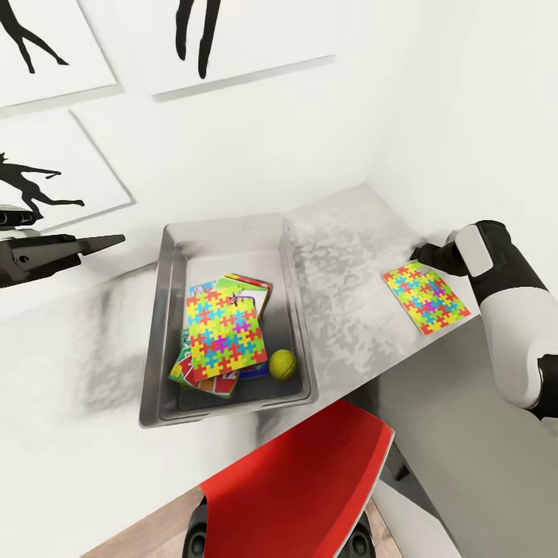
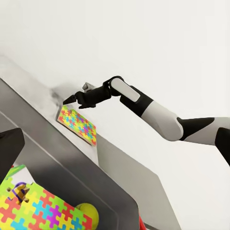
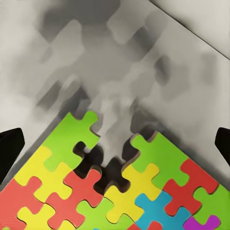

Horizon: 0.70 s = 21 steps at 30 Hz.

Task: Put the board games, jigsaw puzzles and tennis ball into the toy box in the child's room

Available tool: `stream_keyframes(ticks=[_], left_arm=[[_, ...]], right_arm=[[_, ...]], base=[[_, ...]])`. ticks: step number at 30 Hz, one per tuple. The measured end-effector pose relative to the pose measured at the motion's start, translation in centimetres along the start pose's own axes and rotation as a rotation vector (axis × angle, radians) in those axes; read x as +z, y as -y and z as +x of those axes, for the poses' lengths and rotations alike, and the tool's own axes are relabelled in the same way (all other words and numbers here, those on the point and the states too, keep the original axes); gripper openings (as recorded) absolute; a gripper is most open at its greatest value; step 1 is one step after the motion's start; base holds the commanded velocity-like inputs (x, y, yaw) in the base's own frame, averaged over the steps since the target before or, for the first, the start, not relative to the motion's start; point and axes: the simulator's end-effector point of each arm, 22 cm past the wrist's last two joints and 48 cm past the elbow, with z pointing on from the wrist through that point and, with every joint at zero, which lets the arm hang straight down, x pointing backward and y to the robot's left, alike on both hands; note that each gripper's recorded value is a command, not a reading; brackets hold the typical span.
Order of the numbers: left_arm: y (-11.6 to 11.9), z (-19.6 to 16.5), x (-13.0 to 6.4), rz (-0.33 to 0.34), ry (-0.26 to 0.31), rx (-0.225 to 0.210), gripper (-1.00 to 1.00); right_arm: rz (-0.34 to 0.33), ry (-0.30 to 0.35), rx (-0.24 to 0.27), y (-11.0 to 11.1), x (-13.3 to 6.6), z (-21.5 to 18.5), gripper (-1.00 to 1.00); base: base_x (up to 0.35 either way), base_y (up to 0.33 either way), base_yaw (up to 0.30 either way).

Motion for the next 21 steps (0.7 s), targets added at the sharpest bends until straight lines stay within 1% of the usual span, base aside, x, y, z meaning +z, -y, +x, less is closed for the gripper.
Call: stream_keyframes(ticks=[6,21], left_arm=[[0.00,0.00,0.00,0.000,0.000,0.000,1.00],[0.05,-0.04,0.02,0.001,0.000,0.002,1.00]], right_arm=[[-0.004,-0.001,-0.001,-0.26,0.00,0.08,1.00],[-0.002,0.000,0.001,-0.05,-0.03,-0.03,1.00]], base=[[0.000,0.000,0.000],[0.000,0.000,0.000]])
